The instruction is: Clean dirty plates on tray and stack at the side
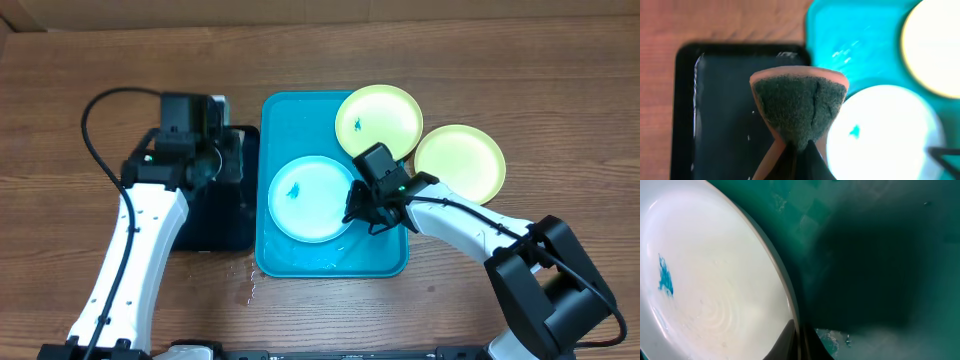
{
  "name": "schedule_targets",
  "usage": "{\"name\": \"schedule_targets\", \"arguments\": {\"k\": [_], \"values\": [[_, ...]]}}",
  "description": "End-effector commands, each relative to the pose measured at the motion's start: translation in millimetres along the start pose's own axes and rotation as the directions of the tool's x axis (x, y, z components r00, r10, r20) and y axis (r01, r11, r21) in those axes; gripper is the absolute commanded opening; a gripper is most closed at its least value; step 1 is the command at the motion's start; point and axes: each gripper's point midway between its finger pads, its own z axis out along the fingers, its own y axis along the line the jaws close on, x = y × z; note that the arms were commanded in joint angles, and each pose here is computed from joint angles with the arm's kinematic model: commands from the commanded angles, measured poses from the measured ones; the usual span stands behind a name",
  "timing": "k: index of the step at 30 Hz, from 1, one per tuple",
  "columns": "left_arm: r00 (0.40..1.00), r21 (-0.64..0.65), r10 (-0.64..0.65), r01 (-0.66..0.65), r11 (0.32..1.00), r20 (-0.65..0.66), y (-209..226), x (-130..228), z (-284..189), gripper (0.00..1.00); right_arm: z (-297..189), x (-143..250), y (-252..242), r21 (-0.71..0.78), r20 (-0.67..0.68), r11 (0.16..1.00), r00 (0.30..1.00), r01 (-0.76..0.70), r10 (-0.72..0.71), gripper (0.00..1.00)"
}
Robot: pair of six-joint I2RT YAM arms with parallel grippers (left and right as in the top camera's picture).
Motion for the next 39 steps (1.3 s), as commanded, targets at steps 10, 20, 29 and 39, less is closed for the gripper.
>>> {"name": "schedule_targets", "arguments": {"k": [10, 20, 29, 39], "values": [[0.983, 0.222, 0.183, -0.180, 0.958, 0.007, -93, -4, 13, 0.04, 2, -2, -3, 0.008, 0.003, 1.000, 1.000, -0.006, 0.006, 0.04], [0.975, 0.154, 0.204, -0.190, 0.970, -0.086, -94, 13, 54, 0.04, 2, -2, -3, 0.010, 0.001, 1.000, 1.000, -0.007, 0.007, 0.04], [0.968, 0.162, 0.216, -0.195, 0.967, -0.128, -97, 25, 61, 0.04, 2, -4, -1, 0.002, 0.007, 1.000, 1.000, -0.005, 0.004, 0.06], [0.971, 0.169, 0.216, -0.197, 0.966, -0.104, -101, 19, 72, 0.04, 2, 0, 2, -0.014, -0.011, 1.000, 1.000, 0.000, 0.000, 0.07]]}}
